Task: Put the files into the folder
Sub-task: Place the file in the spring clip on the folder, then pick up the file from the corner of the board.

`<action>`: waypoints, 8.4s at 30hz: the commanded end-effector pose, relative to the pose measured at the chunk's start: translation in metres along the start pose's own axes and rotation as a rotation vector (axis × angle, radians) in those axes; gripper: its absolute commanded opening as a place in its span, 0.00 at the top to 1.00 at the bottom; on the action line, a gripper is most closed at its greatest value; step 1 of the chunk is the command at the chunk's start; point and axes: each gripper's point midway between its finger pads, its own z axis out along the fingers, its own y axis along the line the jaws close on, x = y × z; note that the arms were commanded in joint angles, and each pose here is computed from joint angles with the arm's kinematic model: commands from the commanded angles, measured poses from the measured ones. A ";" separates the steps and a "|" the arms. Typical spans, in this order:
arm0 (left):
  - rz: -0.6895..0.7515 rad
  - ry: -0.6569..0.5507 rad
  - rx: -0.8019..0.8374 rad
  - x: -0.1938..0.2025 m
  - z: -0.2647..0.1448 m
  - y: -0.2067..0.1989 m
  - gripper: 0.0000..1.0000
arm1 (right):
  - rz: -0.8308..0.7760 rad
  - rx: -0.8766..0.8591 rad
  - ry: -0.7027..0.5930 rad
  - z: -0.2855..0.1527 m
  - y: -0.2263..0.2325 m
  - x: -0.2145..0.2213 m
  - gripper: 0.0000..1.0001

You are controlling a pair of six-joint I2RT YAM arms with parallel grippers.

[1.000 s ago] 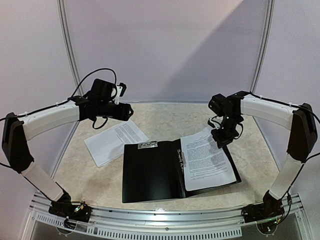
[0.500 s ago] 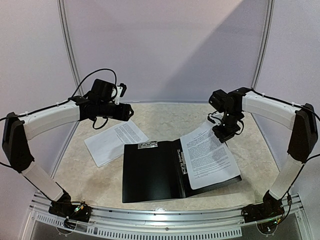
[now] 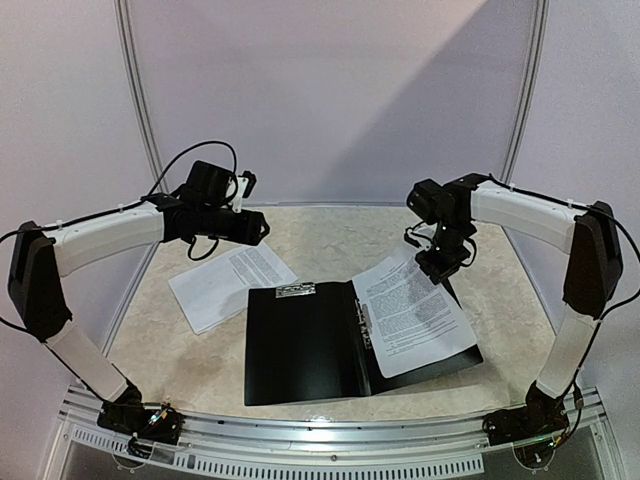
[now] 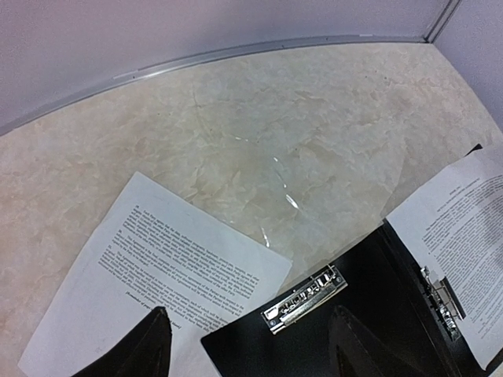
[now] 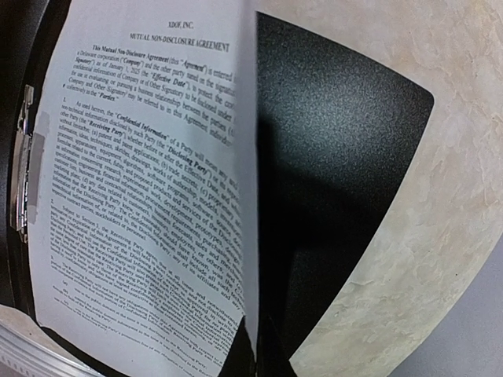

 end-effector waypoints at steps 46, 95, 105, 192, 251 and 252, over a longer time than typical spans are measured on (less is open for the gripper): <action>0.006 0.047 -0.185 0.013 0.016 0.053 0.28 | 0.304 0.094 -0.504 -0.105 -0.039 -0.035 0.31; -0.894 0.186 -0.316 0.187 -0.054 0.184 0.32 | 0.204 -0.551 -0.749 -0.066 0.074 0.019 0.01; -0.880 0.290 -0.225 0.232 -0.044 0.149 0.42 | 0.180 -0.584 -0.708 -0.060 0.085 0.014 0.01; -0.723 0.202 -0.041 0.144 -0.030 0.123 0.55 | 0.136 -0.646 -0.518 -0.021 0.118 0.022 0.01; -0.650 0.169 -0.105 0.139 0.032 0.102 0.38 | 0.093 -0.650 -0.522 -0.025 0.137 0.001 0.01; -0.605 0.174 -0.124 0.128 0.035 0.108 0.38 | 0.097 -0.649 -0.540 -0.026 0.138 -0.005 0.01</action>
